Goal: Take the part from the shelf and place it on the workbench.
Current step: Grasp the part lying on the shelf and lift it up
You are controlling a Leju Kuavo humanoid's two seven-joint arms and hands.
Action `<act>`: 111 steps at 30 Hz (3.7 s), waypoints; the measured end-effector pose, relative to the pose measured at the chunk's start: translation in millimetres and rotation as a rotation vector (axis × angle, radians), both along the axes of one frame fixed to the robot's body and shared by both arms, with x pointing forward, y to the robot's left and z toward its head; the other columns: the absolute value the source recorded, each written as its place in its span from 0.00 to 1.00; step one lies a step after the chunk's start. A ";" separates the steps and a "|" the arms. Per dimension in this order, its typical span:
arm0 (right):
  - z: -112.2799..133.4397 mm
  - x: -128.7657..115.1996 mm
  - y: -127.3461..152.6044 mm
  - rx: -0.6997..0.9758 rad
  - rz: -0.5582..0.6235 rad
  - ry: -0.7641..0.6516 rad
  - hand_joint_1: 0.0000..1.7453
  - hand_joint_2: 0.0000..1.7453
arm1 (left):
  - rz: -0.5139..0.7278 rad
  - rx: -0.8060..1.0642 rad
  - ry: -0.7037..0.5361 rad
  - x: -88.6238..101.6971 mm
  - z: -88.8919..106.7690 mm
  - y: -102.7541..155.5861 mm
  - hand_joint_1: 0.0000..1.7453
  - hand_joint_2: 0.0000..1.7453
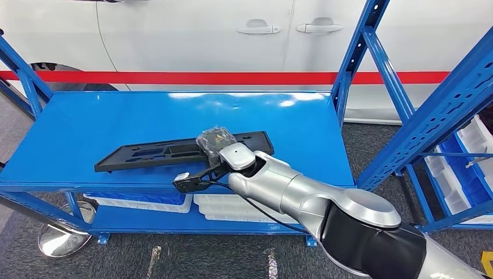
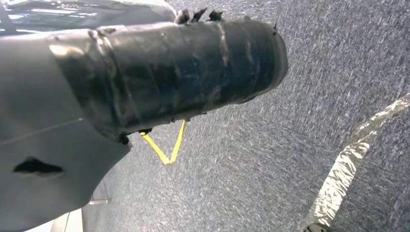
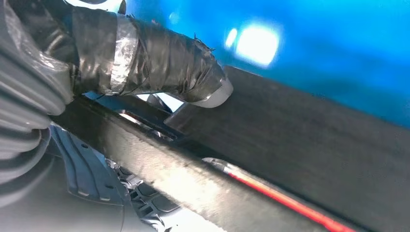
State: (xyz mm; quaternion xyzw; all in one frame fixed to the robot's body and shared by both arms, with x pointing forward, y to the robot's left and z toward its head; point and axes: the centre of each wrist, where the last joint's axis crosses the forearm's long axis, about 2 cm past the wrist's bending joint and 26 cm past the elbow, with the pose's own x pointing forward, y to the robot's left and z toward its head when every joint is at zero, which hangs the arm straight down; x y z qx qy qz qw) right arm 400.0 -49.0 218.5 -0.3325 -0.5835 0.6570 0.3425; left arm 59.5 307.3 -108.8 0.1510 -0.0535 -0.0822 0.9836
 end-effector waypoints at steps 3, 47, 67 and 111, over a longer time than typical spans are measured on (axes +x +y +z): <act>5.0 -2.7 2.3 0.014 0.005 -0.203 1.00 1.00 | -0.004 0.004 0.000 -0.3 0.0 0.6 0.00 0.00; 185.8 -75.1 1.0 0.241 0.403 -0.553 1.00 1.00 | 0.098 -0.063 -0.048 -3.1 -0.7 0.0 0.00 1.00; 183.6 -81.9 -8.6 0.275 0.418 -0.570 1.00 1.00 | 0.078 -0.035 -0.049 -2.3 -0.4 0.5 0.00 1.00; 171.8 -82.5 -19.8 0.240 0.424 -0.624 1.00 1.00 | 0.064 -0.087 -0.069 -0.5 -0.5 -12.9 0.00 1.00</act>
